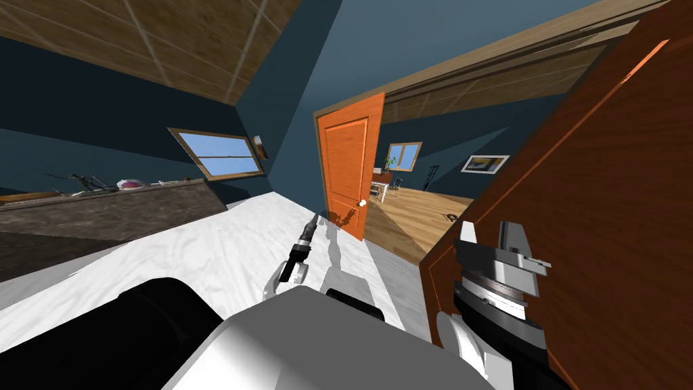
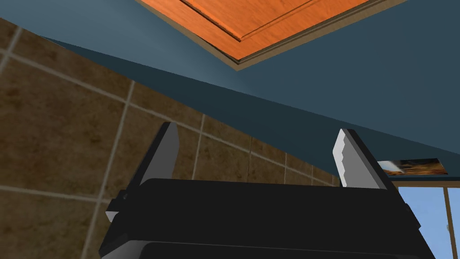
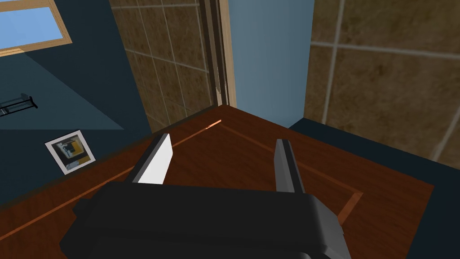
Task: Pull the door open
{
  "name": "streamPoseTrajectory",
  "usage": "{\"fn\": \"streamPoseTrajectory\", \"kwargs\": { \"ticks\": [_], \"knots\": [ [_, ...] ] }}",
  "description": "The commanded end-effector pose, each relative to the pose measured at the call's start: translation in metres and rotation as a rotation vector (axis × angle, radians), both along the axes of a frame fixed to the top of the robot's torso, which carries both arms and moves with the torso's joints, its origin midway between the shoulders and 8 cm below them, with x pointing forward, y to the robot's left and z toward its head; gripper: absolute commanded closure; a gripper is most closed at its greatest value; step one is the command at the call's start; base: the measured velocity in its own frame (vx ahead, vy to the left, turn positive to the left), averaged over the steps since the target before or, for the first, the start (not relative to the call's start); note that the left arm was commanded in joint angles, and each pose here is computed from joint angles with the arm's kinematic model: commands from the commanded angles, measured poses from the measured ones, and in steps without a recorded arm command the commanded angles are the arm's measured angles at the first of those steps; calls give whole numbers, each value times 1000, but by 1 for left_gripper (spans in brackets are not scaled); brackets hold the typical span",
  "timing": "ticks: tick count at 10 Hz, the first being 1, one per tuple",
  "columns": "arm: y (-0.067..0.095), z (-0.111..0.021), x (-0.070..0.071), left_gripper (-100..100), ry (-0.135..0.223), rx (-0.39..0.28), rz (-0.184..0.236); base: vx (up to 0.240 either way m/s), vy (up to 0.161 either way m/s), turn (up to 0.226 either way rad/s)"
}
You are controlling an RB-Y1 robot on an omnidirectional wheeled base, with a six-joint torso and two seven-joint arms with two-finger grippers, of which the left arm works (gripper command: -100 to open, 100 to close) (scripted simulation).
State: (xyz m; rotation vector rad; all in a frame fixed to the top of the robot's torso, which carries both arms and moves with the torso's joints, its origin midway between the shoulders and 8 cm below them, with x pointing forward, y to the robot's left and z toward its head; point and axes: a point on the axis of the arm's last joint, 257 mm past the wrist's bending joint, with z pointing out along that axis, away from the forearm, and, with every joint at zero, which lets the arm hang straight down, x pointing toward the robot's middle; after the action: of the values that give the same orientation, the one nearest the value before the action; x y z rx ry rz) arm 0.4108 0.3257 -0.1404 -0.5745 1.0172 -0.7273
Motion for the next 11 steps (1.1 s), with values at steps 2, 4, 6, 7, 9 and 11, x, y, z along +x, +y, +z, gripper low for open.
{"fn": "streamPoseTrajectory", "kwargs": {
  "ticks": [2, 4, 6, 7, 9, 11],
  "knots": [
    [4, -17, 3, -100, 33, 59, 27, 112, -31, -90],
    [6, -30, 6, -100, 58, 103, 45, 100, -24, -94],
    [9, -43, 8, -100, 83, 147, 63, 92, -21, -92],
    [10, -50, 8, -100, 96, 170, 71, 124, -41, -96],
    [13, -63, 10, -100, 122, 214, 88, 123, -21, -95],
    [15, -76, 11, -100, 147, 258, 103, 98, -15, -97]
  ]
}}
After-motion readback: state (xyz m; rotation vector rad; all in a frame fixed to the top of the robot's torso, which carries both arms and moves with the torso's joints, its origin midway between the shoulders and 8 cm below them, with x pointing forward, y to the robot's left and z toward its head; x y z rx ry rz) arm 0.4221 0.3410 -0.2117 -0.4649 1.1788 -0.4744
